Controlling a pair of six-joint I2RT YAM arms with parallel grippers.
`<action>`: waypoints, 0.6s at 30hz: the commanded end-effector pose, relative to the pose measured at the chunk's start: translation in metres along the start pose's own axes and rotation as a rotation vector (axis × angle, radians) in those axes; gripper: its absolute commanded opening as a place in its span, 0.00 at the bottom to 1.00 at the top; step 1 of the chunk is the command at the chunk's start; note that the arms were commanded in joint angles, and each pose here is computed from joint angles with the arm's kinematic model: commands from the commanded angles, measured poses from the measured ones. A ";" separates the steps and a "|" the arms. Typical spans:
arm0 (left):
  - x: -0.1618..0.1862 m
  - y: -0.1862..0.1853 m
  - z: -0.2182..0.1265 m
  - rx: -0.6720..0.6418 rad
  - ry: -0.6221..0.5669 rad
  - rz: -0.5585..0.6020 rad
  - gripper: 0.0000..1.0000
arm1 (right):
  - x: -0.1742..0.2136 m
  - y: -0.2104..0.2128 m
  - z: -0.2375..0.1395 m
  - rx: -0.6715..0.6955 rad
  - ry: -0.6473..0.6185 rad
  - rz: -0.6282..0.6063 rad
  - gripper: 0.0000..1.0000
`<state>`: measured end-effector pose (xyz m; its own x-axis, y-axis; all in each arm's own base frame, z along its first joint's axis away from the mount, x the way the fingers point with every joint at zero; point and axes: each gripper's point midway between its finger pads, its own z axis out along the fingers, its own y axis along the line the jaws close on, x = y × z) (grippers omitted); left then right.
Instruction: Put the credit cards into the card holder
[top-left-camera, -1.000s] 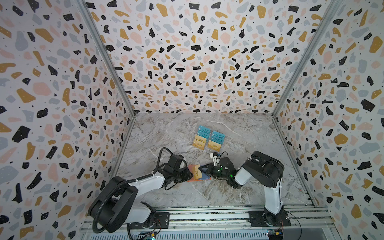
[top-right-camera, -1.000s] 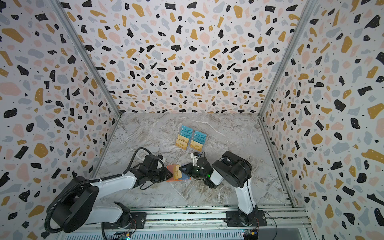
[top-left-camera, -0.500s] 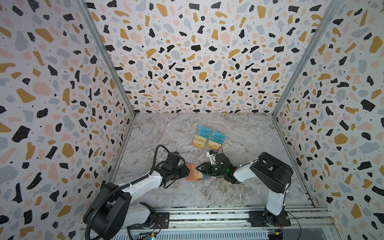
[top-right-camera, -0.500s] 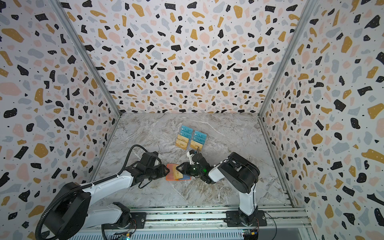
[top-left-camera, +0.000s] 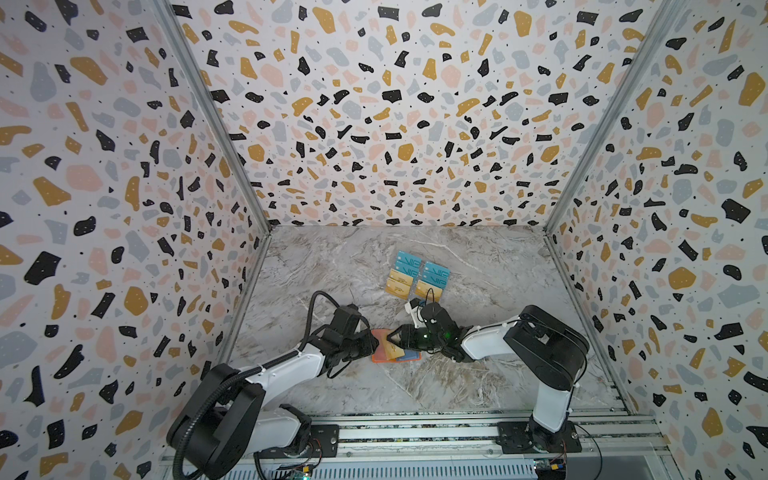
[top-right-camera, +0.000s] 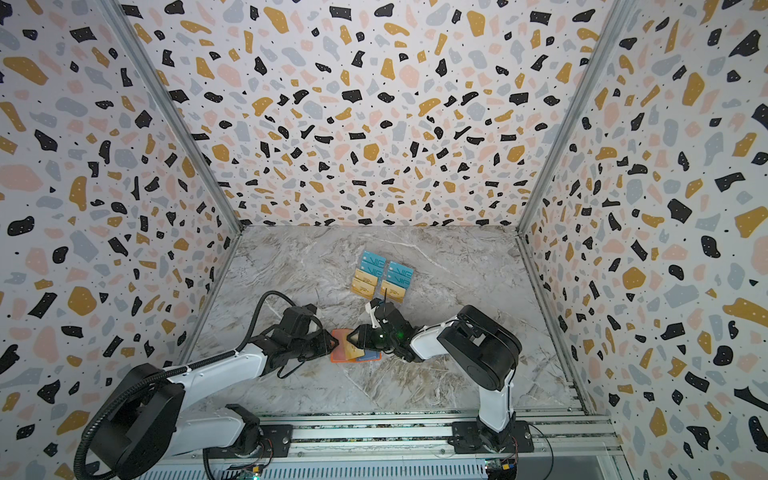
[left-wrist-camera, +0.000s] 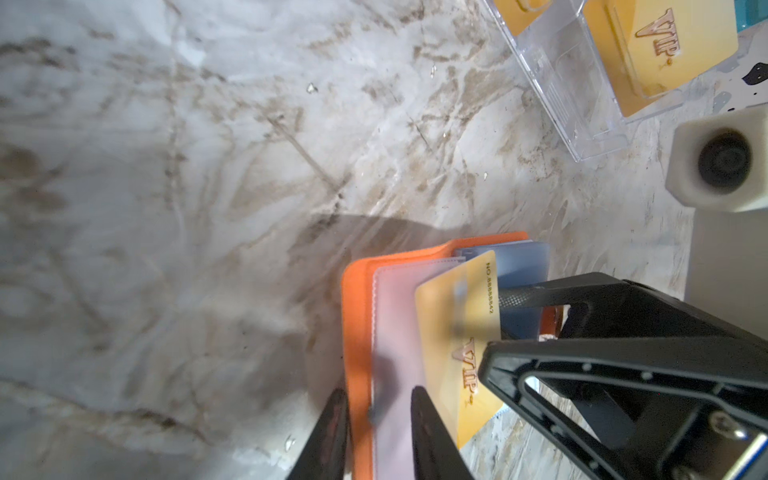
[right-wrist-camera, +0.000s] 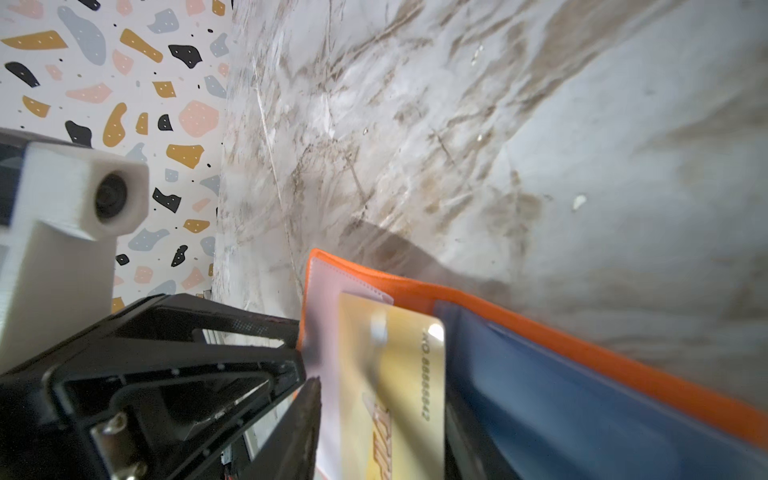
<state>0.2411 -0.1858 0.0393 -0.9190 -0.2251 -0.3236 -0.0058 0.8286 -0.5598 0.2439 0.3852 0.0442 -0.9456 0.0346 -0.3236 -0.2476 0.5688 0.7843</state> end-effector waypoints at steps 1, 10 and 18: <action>0.001 -0.006 -0.001 0.054 -0.022 -0.019 0.28 | 0.019 -0.008 -0.004 0.063 0.041 0.051 0.50; 0.010 -0.012 0.002 0.089 -0.010 -0.027 0.18 | 0.023 0.000 -0.012 0.040 0.022 0.126 0.55; 0.013 -0.018 0.002 0.118 -0.008 -0.036 0.17 | 0.027 0.005 0.001 0.034 0.038 0.122 0.58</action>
<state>0.2284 -0.1918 0.0319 -0.9200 -0.2620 -0.2915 -0.0341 0.7945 -0.6064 0.2274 0.3835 0.0472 -0.9666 0.1036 -0.2346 -0.1342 0.5754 0.8068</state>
